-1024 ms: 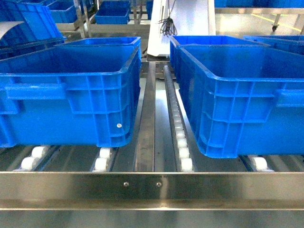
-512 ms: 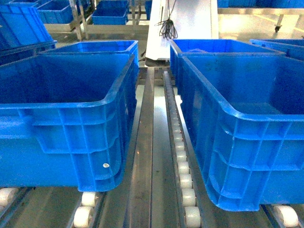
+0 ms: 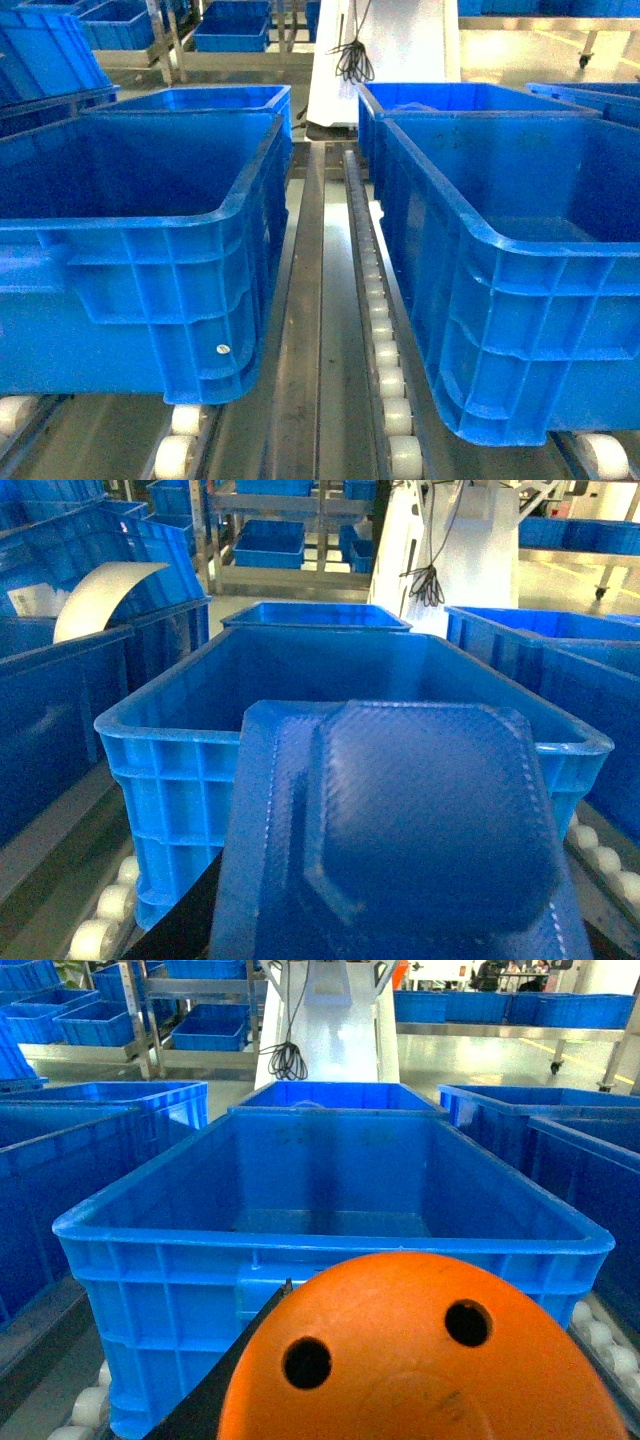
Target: Sort blue parts and orange caps into right shelf containers
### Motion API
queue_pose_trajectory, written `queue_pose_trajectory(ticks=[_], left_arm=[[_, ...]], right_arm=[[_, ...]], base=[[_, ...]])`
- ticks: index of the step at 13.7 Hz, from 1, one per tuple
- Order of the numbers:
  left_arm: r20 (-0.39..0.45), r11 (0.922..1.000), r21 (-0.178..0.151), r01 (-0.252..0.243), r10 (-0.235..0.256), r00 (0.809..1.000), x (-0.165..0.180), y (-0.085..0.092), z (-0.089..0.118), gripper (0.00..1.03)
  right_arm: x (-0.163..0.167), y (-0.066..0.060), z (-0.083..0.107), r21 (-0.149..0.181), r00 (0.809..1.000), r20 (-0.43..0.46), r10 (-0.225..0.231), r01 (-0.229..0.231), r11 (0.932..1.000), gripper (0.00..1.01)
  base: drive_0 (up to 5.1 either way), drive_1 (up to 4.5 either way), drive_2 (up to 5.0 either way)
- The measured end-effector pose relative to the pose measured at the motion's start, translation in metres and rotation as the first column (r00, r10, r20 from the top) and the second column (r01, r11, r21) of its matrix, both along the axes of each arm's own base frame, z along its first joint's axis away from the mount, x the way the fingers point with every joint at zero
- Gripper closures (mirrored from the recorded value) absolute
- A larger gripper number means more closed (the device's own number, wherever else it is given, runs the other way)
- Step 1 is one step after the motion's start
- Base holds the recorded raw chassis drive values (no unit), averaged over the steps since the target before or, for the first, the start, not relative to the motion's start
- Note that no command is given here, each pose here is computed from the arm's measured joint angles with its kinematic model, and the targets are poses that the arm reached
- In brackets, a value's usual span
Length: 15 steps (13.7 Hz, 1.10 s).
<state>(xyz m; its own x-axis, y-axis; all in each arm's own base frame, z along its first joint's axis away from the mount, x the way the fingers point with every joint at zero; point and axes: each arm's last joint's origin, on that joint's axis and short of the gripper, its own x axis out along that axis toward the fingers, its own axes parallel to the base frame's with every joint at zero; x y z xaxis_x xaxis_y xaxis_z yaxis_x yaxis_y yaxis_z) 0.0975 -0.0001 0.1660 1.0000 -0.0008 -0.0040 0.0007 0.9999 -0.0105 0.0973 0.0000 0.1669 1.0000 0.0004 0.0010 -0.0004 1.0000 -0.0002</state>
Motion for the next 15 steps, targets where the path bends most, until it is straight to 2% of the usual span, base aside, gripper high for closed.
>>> queue_pose_trajectory(ticks=[15], left_arm=[[0.000,1.0000,0.000,0.000,0.000,1.000,0.0000,0.0000,0.0000,0.61]], right_arm=[[0.0000,0.0000,0.0000,0.000,1.000,0.000,0.000,0.000,1.0000,0.57]], base=[[0.0,0.00,0.0]])
